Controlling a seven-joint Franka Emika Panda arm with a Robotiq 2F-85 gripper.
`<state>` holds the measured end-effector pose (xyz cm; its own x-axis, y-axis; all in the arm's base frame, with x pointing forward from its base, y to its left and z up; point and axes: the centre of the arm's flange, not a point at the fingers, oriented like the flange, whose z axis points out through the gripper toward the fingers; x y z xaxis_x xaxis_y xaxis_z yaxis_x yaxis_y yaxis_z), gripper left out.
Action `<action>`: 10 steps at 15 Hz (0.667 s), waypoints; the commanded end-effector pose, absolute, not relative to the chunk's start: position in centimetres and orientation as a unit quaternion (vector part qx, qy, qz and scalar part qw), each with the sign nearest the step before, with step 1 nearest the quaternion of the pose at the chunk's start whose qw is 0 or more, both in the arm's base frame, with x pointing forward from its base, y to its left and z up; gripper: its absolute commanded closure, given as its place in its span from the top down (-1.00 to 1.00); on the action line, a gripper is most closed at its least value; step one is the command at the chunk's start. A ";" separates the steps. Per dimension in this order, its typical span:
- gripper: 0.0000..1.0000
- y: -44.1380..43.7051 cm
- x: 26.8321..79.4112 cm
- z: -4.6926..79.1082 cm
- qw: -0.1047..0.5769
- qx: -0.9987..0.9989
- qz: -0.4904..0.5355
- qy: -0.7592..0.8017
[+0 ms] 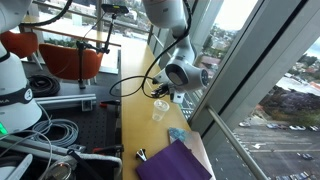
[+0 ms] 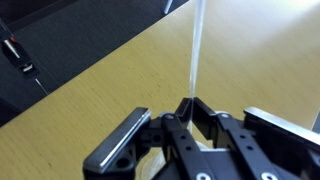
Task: Put the straw into the cup
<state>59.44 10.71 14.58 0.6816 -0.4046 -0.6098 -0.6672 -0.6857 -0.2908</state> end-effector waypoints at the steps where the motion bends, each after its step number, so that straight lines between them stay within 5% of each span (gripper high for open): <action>1: -0.95 9.6 59.1 14.8 0.259 -0.874 0.267 0.312; 10: -0.95 10.6 58.6 14.4 0.266 -0.884 0.263 0.282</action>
<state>59.21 9.66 14.05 0.6953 -0.3890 -0.6044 -0.6530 -0.6931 -0.3051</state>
